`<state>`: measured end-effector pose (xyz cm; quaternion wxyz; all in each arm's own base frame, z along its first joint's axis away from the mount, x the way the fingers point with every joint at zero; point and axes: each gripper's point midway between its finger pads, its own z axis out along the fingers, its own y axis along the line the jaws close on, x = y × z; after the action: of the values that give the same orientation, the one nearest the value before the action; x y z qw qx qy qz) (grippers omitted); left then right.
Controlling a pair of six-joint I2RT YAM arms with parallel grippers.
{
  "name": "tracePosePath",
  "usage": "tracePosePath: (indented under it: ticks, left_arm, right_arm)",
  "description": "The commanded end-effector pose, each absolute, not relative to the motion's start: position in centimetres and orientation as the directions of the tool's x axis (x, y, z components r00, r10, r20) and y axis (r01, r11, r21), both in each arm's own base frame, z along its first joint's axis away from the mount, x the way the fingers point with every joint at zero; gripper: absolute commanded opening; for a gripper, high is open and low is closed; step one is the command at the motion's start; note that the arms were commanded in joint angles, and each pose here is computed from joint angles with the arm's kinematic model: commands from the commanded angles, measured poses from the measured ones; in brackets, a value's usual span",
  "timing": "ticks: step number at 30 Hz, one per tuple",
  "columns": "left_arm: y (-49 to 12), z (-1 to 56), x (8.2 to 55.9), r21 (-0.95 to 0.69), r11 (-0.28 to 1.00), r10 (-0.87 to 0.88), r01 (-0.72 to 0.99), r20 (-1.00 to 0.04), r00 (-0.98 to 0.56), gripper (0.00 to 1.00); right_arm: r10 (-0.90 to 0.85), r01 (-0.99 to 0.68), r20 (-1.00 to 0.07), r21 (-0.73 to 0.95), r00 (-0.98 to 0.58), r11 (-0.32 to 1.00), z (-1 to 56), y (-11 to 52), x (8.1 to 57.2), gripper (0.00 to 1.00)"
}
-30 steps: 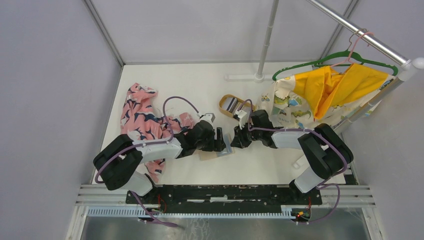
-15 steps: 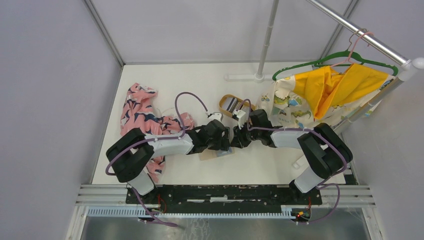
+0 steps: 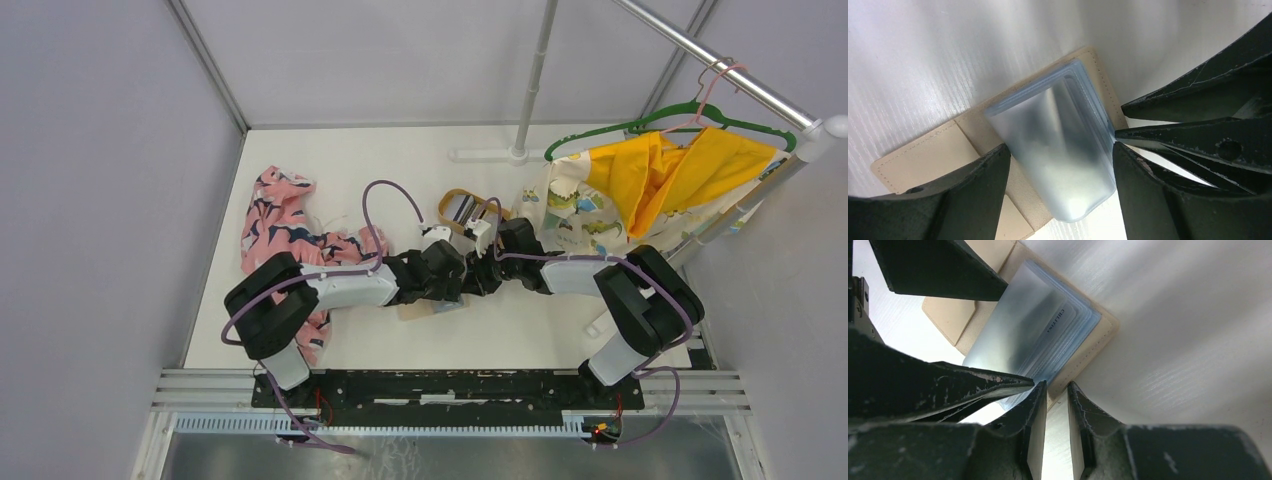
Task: Put the credit cards into the card holder
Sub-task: Open the card holder at the center of the board.
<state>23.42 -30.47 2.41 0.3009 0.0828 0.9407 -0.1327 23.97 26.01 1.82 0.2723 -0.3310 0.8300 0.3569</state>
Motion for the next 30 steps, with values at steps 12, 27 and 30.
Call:
tracePosePath:
  ticks: [12,27,30]
  left_arm:
    - [-29.6,0.7,23.5,-0.137,0.972,0.083,0.193,-0.565,-0.821,0.60]
    - [-28.7,4.2,23.2,-0.240,0.953,-0.004,0.183,-0.617,-0.787,0.44]
    - [-28.4,4.8,23.2,-0.269,0.946,-0.027,0.181,-0.623,-0.782,0.42]
  right_arm:
    - [-0.356,-0.761,-0.711,0.389,-0.607,0.520,2.6,26.6,25.0,0.27]
    - [-0.367,-0.763,-0.713,0.365,-0.597,0.533,2.5,26.3,25.4,0.28]
    - [-0.367,-0.770,-0.721,0.359,-0.588,0.528,2.9,26.3,25.6,0.29]
